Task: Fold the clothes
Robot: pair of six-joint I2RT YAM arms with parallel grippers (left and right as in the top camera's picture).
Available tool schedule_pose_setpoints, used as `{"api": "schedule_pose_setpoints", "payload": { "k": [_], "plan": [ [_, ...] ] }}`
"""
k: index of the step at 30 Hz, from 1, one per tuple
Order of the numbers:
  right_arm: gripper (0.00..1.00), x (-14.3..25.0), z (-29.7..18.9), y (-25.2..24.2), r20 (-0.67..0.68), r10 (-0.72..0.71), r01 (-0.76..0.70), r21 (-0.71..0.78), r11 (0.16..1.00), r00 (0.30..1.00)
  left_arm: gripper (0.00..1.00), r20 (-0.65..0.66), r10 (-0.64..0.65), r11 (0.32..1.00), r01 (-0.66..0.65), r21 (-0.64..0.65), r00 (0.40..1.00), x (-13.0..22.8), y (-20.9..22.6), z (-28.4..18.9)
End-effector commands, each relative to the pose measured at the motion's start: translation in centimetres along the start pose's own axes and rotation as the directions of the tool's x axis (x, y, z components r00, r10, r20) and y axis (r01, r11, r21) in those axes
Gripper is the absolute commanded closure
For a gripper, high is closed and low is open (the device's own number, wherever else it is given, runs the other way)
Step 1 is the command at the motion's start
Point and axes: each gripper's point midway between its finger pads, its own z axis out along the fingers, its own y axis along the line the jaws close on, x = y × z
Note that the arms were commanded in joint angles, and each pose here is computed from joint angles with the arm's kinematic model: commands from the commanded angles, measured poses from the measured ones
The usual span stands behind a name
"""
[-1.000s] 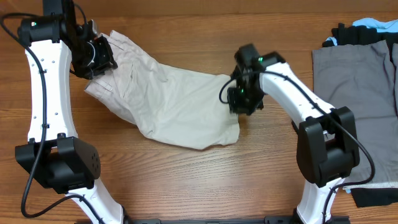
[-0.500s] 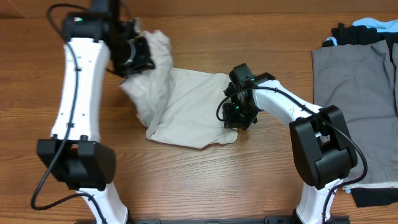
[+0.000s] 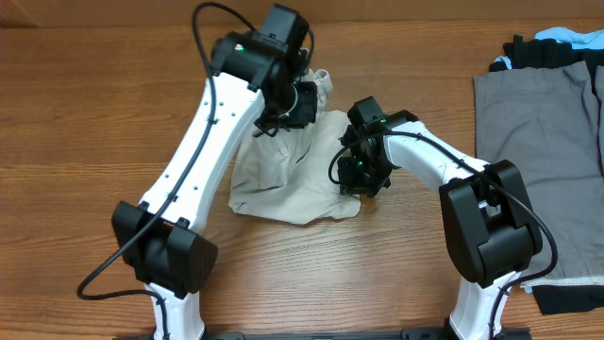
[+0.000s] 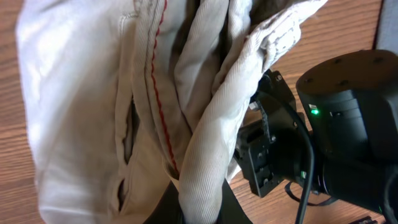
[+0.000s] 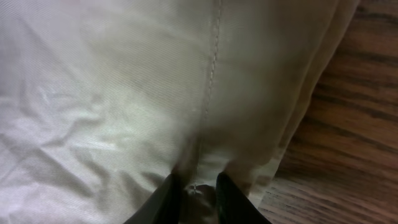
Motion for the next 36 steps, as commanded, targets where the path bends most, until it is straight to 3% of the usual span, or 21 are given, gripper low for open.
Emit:
{"api": "schedule_pose_setpoints", "payload": {
  "k": [1, 2, 3, 4, 9, 12, 15, 18, 19, 21, 24, 28, 36],
  "plan": [
    [0.77, 0.8, 0.6, 0.1, -0.025, -0.002, 0.002, -0.007, 1.0, 1.0, 0.72, -0.001, -0.021, 1.0, 0.021, 0.016, 1.0, -0.4, -0.9, 0.7],
    [0.76, 0.8, 0.6, 0.1, -0.025, -0.003, 0.002, -0.007, 1.0, 1.0, 0.55, -0.003, -0.021, 1.0, 0.021, 0.018, 1.0, -0.4, -1.0, 0.7],
    [0.68, 0.8, 0.6, 0.1, -0.024, 0.002, -0.002, -0.007, 1.0, 1.0, 0.44, -0.004, -0.022, 1.0, 0.022, 0.02, 1.0, -0.3, -1.1, 0.7],
    [0.59, 0.8, 0.6, 0.1, -0.024, 0.022, -0.022, -0.007, 1.0, 0.999, 0.39, -0.009, -0.021, 0.999, 0.022, 0.031, 1.0, -0.3, -1.3, 0.7],
    [0.5, 0.5, -0.8, -1.0, -0.016, 0.122, -0.122, 0.043, 0.992, 0.992, 0.39, 0.01, -0.01, 0.999, 0.01, 0.042, 1.0, -1.0, -0.6, 0.0],
    [0.48, -0.6, -6.4, -5.7, 0.115, 0.279, -0.299, 0.24, 0.924, 0.954, 0.39, 0.057, -0.059, 0.998, 0.057, 0.036, 0.997, -2.8, 1.7, -1.2],
    [0.44, -2.0, -12.9, -7.5, 0.249, 0.319, -0.379, 0.256, 0.889, 0.915, 0.37, 0.118, -0.118, 0.993, 0.114, 0.035, 0.986, -5.0, 4.6, -2.1],
    [0.38, -4.2, -20.4, -3.8, 0.356, 0.192, -0.227, 0.061, 0.972, 0.914, 0.37, 0.21, -0.122, 0.992, 0.115, 0.046, 0.97, -7.7, 6.5, -2.7],
    [0.3, -4.6, -22.1, -1.7, 0.382, 0.136, -0.142, -0.013, 0.99, 0.914, 0.38, 0.251, -0.103, 0.994, 0.095, 0.044, 0.963, -8.8, 6.9, -2.9],
    [0.26, -4.7, -23.2, 0.4, 0.395, 0.094, -0.064, -0.089, 0.994, 0.914, 0.38, 0.307, -0.091, 0.996, 0.091, 0.015, 0.947, -10.3, 7.7, -2.9],
    [0.25, -3.5, -20.7, 3.5, 0.293, 0.073, -0.01, -0.208, 0.978, 0.953, 0.46, 0.368, -0.014, 1.0, 0.023, -0.018, 0.93, -13.0, 8.2, -0.9],
    [0.26, -2.3, -16.3, 4.9, 0.196, 0.069, -0.023, -0.228, 0.973, 0.978, 0.48, 0.321, 0.002, 1.0, 0.007, -0.027, 0.947, -13.4, 8.8, 3.2],
    [0.25, 3.1, -3.9, 5.1, 0.016, 0.081, -0.075, -0.219, 0.973, 0.997, 0.44, -0.001, -0.03, 0.997, 0.029, -0.075, 1.0, -8.1, 12.3, 14.3]
  ]
}}
